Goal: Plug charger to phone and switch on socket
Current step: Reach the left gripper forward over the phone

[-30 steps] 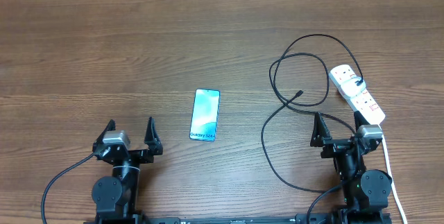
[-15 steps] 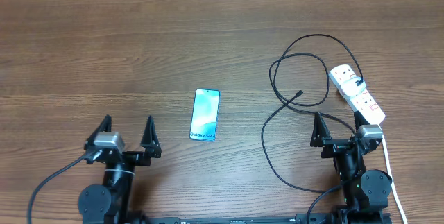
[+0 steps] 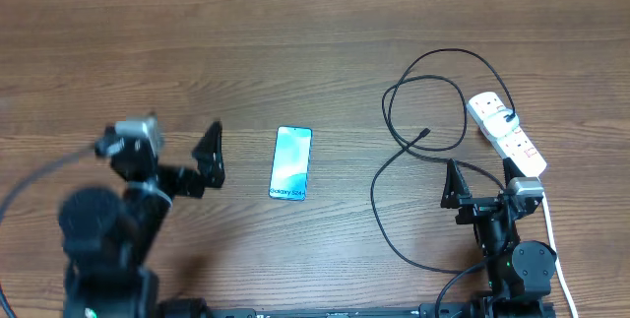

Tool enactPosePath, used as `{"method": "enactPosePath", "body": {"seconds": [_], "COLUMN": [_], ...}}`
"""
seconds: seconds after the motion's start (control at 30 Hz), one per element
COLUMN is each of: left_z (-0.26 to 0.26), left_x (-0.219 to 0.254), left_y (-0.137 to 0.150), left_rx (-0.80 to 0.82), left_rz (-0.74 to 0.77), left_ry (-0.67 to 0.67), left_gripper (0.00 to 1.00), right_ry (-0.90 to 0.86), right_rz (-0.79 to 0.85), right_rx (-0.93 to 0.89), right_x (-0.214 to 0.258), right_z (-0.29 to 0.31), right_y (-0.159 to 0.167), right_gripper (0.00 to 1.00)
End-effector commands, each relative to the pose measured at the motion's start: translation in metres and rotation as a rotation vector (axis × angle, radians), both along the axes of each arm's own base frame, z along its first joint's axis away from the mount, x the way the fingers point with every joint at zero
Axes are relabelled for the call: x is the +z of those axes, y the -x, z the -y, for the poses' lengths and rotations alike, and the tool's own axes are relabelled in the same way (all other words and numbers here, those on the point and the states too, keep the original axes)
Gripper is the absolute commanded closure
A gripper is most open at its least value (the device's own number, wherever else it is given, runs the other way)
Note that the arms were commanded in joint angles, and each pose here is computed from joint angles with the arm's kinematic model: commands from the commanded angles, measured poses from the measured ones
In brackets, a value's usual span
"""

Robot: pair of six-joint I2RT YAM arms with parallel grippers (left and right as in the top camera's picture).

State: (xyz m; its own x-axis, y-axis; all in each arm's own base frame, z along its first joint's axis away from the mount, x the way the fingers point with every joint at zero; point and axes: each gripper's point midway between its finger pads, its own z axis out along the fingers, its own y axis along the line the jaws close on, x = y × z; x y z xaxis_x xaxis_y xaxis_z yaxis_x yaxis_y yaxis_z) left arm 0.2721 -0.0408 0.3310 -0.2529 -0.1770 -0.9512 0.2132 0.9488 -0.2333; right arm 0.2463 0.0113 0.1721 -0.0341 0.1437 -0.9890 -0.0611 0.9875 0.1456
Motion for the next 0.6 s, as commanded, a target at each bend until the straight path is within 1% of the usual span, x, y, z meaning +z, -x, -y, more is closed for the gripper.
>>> {"method": "enactPosePath", "body": {"seconds": [0.0, 0.13, 0.2, 0.27, 0.37, 0.57], "left_z": [0.022, 0.042, 0.05, 0.057, 0.066, 0.105], "left_x": [0.03, 0.033, 0.024, 0.009, -0.019, -0.079], "left_y": [-0.013, -0.022, -0.026, -0.028, -0.029, -0.028], "left_rx": [-0.111, -0.168, -0.158, -0.119, -0.076, -0.165], "left_rz": [-0.072, -0.242, -0.346, -0.46, -0.598, -0.804], "left_ry": [0.011, 0.003, -0.017, -0.053, -0.161, -0.292], "left_gripper": [0.0, 0.0, 0.0, 0.0, 0.0, 0.0], "right_ry": [-0.004, -0.003, -0.003, -0.003, -0.003, -0.003], "right_rz": [0.004, 0.004, 0.004, 0.004, 0.004, 0.004], "right_rx": [-0.013, -0.013, -0.013, -0.013, -0.013, -0.013], "right_x": [-0.002, -0.002, -0.002, -0.002, -0.002, -0.002], "right_z": [0.002, 0.002, 0.002, 0.002, 0.002, 0.002], "right_y": [0.0, 0.0, 0.0, 0.0, 0.0, 0.0], "right_gripper": [0.0, 0.0, 0.0, 0.0, 0.0, 0.0]}}
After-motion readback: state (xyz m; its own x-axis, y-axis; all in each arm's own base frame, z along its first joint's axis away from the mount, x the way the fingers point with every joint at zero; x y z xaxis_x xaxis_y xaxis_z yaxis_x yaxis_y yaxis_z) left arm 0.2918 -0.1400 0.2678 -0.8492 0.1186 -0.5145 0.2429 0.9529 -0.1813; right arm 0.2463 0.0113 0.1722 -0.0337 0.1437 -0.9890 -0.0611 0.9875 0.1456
